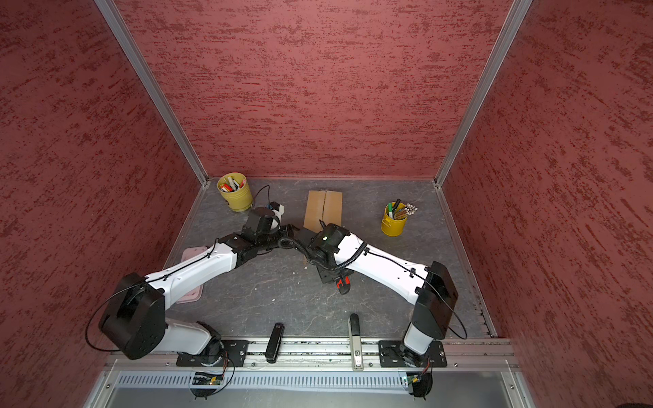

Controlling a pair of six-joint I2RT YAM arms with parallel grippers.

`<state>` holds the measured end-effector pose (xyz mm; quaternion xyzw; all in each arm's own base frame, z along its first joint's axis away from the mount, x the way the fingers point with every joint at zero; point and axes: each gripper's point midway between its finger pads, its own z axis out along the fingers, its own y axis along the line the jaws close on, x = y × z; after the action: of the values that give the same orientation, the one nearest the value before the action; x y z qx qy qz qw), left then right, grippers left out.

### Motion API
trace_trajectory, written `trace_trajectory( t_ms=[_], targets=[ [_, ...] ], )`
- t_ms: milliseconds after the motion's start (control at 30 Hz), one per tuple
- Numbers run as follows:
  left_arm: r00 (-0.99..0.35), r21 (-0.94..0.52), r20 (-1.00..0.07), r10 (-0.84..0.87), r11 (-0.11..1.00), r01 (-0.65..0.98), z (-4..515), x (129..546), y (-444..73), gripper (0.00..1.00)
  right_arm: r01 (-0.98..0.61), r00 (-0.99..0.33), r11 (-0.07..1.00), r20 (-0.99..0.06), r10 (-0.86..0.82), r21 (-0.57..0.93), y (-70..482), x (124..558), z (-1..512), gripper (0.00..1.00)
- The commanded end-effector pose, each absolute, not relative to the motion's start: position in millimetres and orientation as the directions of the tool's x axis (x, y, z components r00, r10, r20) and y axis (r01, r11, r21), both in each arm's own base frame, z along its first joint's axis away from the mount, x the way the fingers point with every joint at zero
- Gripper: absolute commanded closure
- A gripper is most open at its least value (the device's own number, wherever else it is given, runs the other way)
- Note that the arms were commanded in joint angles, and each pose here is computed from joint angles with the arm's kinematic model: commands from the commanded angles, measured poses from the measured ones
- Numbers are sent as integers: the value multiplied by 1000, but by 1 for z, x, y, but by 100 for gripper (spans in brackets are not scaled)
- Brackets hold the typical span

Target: Unpack the express box

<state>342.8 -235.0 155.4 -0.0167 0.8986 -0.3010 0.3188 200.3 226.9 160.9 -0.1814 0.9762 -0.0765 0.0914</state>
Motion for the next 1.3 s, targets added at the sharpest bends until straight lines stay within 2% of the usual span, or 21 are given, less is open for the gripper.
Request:
trace_trajectory(
  t_ms=[0, 533, 1267],
  targets=[
    [-812, -591, -554, -183, 774, 229, 160, 331, -259, 45, -337, -900, 937, -260, -349, -92, 258, 220, 169, 100],
    [-814, -595, -554, -173, 767, 242, 161, 328, -265, 45, -310, -899, 950, -314, -305, -37, 267, 234, 172, 100],
    [-803, -597, -570, -174, 759, 259, 170, 324, -274, 45, -351, -901, 936, -279, -332, 20, 274, 226, 169, 100]
  ],
)
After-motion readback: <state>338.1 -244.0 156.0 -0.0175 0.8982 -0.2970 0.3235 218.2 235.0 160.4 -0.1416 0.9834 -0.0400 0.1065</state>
